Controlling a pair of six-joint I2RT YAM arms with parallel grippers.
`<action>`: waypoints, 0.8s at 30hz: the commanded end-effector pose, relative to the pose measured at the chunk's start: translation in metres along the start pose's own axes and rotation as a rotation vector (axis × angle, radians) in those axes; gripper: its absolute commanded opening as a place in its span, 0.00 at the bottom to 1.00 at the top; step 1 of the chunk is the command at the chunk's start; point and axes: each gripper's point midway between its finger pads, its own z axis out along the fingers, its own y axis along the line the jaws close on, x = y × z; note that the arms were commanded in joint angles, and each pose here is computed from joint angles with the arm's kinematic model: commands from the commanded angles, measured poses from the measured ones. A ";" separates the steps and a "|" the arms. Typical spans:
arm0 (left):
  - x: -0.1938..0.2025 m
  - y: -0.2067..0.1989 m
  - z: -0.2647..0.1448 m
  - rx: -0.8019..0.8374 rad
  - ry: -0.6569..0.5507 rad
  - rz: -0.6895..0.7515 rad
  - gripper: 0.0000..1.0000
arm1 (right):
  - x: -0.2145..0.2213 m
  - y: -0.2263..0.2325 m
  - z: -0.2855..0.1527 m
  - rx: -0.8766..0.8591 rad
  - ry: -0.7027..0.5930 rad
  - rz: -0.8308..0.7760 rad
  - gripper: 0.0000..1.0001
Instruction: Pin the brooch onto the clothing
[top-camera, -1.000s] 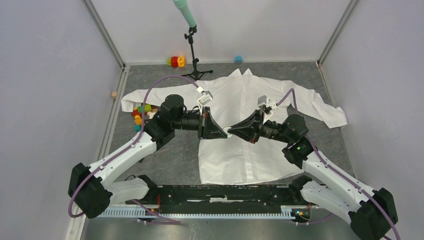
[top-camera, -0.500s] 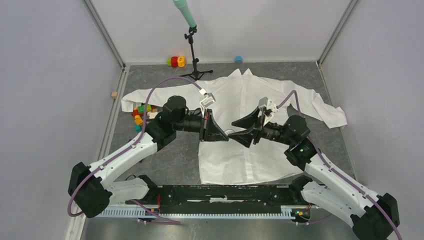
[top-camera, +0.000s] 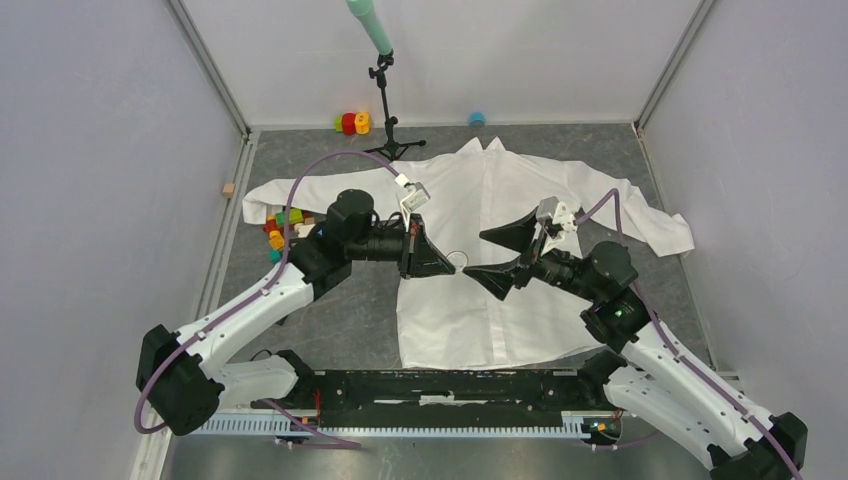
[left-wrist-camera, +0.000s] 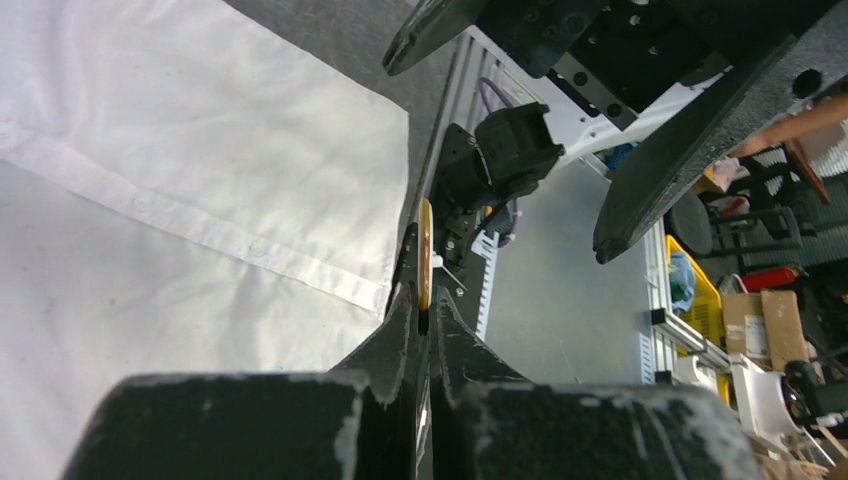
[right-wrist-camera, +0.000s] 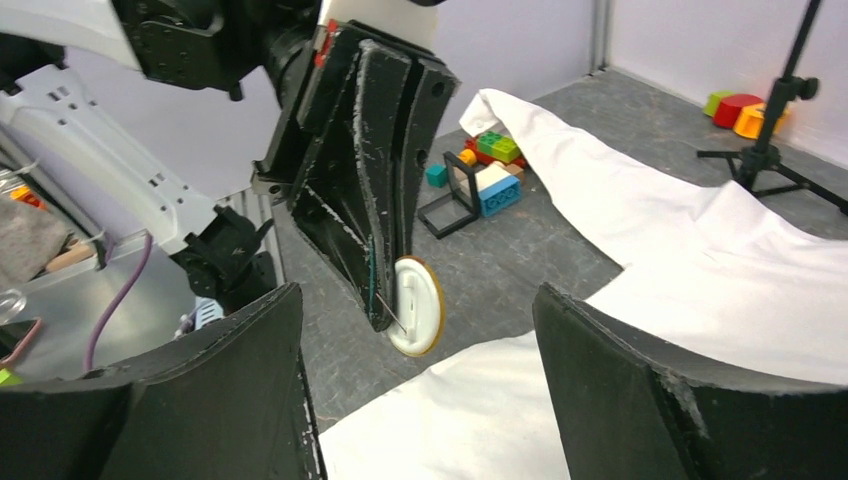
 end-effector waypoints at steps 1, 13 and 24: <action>-0.022 0.004 -0.007 -0.086 -0.061 0.081 0.02 | -0.014 -0.021 -0.002 0.139 -0.029 -0.013 0.91; -0.038 0.086 -0.025 -0.452 -0.122 -0.036 0.02 | 0.049 -0.123 -0.039 0.718 0.240 0.021 0.90; -0.054 0.142 -0.055 -0.578 -0.202 -0.173 0.02 | 0.137 -0.115 -0.032 0.670 0.497 0.136 0.79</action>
